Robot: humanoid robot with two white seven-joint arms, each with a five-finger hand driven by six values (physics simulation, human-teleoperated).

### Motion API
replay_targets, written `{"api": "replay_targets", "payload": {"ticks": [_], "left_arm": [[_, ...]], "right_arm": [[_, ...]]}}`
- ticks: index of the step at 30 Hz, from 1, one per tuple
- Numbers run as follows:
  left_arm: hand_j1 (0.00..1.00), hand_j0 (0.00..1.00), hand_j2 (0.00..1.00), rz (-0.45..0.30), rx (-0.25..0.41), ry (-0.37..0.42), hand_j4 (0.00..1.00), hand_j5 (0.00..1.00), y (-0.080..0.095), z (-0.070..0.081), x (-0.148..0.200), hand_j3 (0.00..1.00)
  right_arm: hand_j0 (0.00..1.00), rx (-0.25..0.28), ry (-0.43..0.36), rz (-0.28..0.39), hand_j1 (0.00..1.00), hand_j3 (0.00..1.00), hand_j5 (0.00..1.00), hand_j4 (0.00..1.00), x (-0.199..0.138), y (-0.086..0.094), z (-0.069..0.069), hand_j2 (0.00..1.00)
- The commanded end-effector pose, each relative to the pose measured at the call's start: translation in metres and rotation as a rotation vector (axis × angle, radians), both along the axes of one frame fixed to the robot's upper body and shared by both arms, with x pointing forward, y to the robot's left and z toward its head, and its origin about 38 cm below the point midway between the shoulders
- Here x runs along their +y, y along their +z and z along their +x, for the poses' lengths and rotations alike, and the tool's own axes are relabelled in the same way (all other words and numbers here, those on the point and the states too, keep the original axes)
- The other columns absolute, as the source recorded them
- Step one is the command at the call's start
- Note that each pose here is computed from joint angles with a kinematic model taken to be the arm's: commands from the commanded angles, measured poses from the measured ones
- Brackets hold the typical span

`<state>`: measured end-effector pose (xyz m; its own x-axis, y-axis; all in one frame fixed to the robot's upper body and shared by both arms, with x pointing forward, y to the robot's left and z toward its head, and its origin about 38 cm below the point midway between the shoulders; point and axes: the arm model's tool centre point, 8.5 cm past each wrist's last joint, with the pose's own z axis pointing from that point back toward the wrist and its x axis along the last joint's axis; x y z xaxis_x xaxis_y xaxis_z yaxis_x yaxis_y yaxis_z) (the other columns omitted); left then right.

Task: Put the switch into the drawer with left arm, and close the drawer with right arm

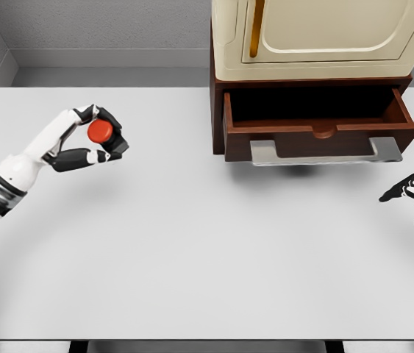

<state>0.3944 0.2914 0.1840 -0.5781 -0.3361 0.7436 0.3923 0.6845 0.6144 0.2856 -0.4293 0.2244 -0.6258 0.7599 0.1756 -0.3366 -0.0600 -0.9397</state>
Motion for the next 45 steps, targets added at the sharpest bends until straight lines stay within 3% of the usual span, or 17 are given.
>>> {"api": "replay_targets", "payload": {"ticks": [1,10,23,27,34,45], "left_arm": [[0.36,0.36,0.36,-0.003,-0.003,-0.010,0.36,0.36,-0.001,0.000,-0.009,0.36],[0.36,0.36,0.36,-0.021,-0.053,-0.074,0.36,0.36,0.016,0.007,-0.040,0.36],[0.36,0.36,0.36,0.012,-0.115,-0.187,0.36,0.36,0.045,0.024,-0.081,0.36],[0.36,0.36,0.36,0.001,-0.094,-0.197,0.36,0.36,0.051,0.028,-0.093,0.36],[0.36,0.36,0.36,-0.018,-0.132,-0.248,0.36,0.36,0.066,0.031,-0.120,0.36],[0.36,0.36,0.36,-0.001,-0.194,-0.256,0.36,0.36,0.081,0.036,-0.165,0.36]], "right_arm": [[0.75,0.000,-0.003,0.007,0.75,0.75,0.75,0.75,0.000,0.001,0.000,0.75],[0.75,0.001,-0.003,0.005,0.75,0.75,0.75,0.75,0.000,0.000,0.000,0.75],[0.74,0.001,-0.003,0.005,0.74,0.74,0.74,0.74,0.000,0.000,0.000,0.74],[0.74,0.001,-0.002,0.003,0.74,0.74,0.74,0.74,0.000,0.001,0.000,0.74],[0.74,-0.001,-0.002,0.007,0.74,0.74,0.74,0.74,0.000,0.001,0.000,0.74],[0.73,0.000,-0.003,0.007,0.73,0.73,0.73,0.73,0.000,0.001,0.000,0.73]]}}
